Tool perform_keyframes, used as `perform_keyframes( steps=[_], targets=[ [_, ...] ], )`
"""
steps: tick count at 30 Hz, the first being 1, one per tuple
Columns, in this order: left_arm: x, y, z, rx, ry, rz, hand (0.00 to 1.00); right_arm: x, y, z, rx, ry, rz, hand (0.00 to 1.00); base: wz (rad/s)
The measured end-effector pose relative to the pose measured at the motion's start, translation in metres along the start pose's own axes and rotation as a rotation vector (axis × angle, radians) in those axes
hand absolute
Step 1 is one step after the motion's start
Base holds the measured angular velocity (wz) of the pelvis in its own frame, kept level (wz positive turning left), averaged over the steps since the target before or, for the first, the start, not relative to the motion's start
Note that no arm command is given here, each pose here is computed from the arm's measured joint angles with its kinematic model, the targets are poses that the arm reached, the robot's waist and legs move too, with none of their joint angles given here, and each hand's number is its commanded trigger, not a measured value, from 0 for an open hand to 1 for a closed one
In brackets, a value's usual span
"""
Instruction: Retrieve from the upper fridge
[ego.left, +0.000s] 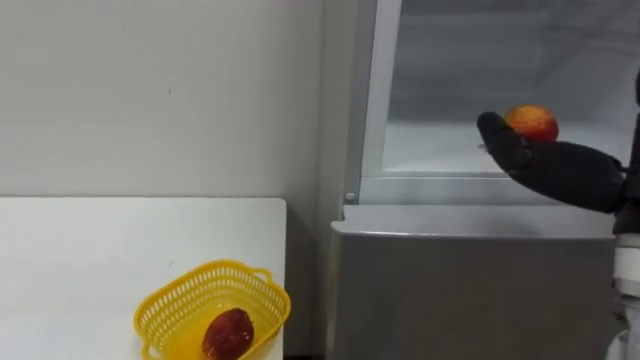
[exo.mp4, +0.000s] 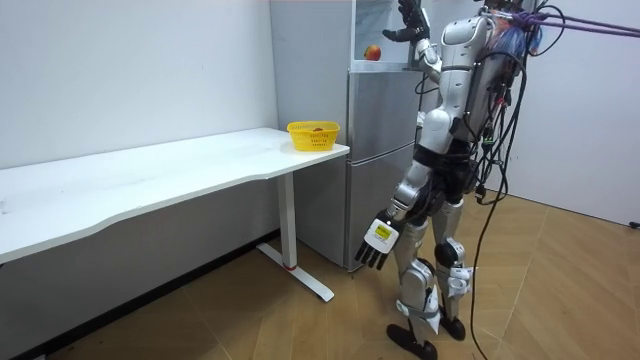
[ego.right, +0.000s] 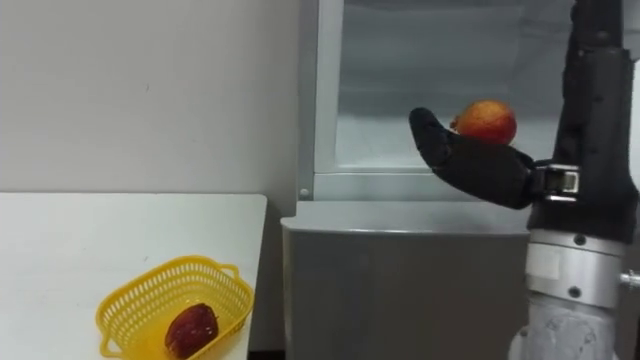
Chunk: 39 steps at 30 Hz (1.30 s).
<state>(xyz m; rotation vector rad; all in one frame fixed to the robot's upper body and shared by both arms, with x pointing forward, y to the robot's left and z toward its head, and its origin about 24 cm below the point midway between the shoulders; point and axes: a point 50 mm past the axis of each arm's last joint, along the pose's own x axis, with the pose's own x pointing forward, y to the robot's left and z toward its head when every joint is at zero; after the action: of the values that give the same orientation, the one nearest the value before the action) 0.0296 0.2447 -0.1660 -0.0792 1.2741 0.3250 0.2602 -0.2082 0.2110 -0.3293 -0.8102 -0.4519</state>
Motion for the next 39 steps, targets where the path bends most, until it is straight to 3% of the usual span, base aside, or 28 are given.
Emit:
perform_keyframes(
  steps=[7,13,20,29,39],
  targets=[
    [-0.001,0.003,-0.003,-0.007,0.001,-0.009,0.0,0.007,-0.021,-0.021,-0.094,0.072,-0.037,0.0,0.01],
    [-0.002,0.011,-0.003,-0.03,0.005,0.011,0.0,0.023,-0.045,-0.03,-0.185,0.102,-0.081,0.0,0.0],
    [-0.004,0.02,-0.003,-0.023,0.017,0.037,0.0,0.052,-0.051,-0.03,-0.195,0.116,-0.052,0.0,0.0],
    [-0.005,0.025,0.002,0.006,0.003,0.04,0.0,0.064,-0.045,-0.059,-0.051,0.326,0.026,0.0,0.03],
    [-0.007,0.026,0.004,0.096,-0.001,0.043,0.0,0.07,-0.044,-0.067,0.025,0.405,0.096,0.0,0.04]
  ],
)
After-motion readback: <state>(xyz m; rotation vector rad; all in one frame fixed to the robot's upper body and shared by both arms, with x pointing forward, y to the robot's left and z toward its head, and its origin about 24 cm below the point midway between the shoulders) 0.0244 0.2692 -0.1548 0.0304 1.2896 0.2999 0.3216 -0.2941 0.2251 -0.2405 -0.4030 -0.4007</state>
